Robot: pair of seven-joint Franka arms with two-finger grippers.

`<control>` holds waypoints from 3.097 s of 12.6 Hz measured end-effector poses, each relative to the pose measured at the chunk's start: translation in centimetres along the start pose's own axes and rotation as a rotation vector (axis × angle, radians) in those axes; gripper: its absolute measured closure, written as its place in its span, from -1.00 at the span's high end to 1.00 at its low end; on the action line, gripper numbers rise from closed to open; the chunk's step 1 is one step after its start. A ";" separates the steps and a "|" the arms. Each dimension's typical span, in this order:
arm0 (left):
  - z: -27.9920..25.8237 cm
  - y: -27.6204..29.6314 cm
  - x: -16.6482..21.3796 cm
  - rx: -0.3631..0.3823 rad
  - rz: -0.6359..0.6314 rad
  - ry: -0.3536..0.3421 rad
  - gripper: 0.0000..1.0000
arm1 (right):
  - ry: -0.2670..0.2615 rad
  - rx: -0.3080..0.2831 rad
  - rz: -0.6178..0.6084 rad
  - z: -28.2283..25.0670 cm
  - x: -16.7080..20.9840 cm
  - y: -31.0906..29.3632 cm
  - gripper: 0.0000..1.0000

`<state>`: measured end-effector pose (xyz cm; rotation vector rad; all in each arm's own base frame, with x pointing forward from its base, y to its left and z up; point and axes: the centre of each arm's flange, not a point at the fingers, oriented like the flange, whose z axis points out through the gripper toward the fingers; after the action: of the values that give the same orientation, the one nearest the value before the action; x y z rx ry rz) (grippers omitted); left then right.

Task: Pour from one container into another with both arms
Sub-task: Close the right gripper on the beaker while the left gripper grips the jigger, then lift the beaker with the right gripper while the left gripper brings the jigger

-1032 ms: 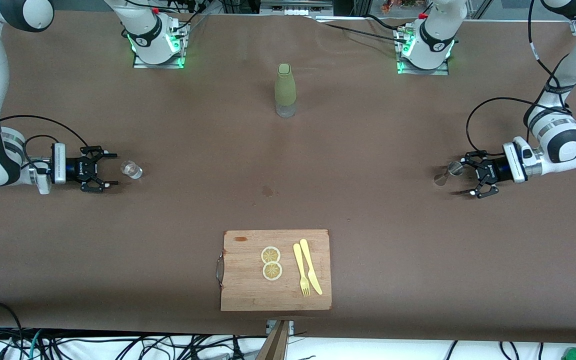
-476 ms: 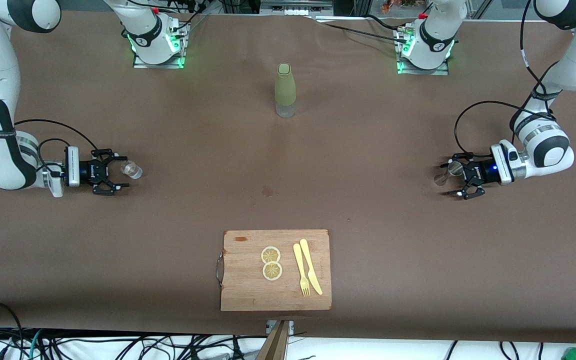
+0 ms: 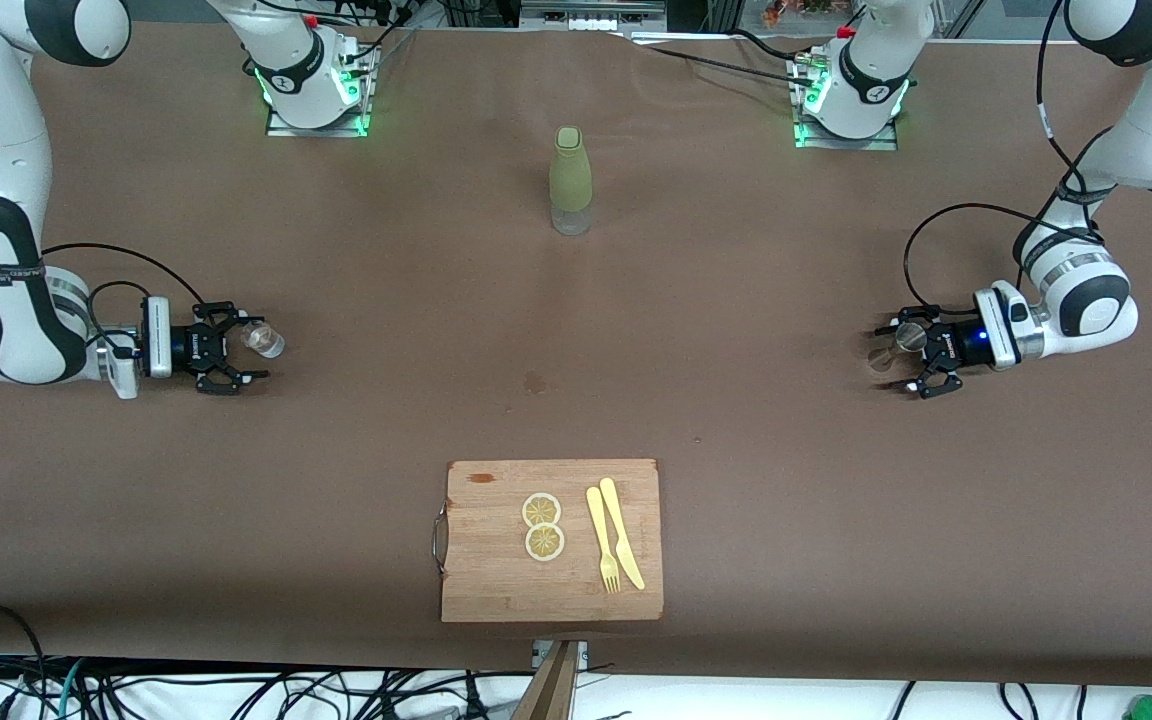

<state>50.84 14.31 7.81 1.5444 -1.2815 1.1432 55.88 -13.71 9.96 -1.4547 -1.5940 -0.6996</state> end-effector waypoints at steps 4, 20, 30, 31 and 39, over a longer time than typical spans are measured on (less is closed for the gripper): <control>0.4 0.1 -0.2 -0.003 -0.004 0.020 0.53 | -0.001 0.004 -0.003 0.4 0.2 0.2 0.95; 2.4 -0.6 0.8 -0.030 0.012 0.088 -0.82 | -0.048 0.095 0.064 0.0 6.6 4.0 -0.02; 12.8 -2.0 5.4 -0.110 -0.028 0.178 -0.82 | -0.167 0.188 0.218 0.9 19.4 9.1 -0.02; 14.5 -2.1 6.0 -0.110 -0.036 0.183 -0.82 | -0.179 0.190 0.228 1.4 20.5 9.6 -0.02; 28.6 -1.5 11.8 -0.119 -0.083 0.167 -0.82 | -0.274 0.235 0.241 8.4 29.6 12.6 -0.02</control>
<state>57.29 -15.75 11.62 1.3726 -1.1425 1.0985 67.33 10.40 29.75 -1.5793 -1.6043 -0.1722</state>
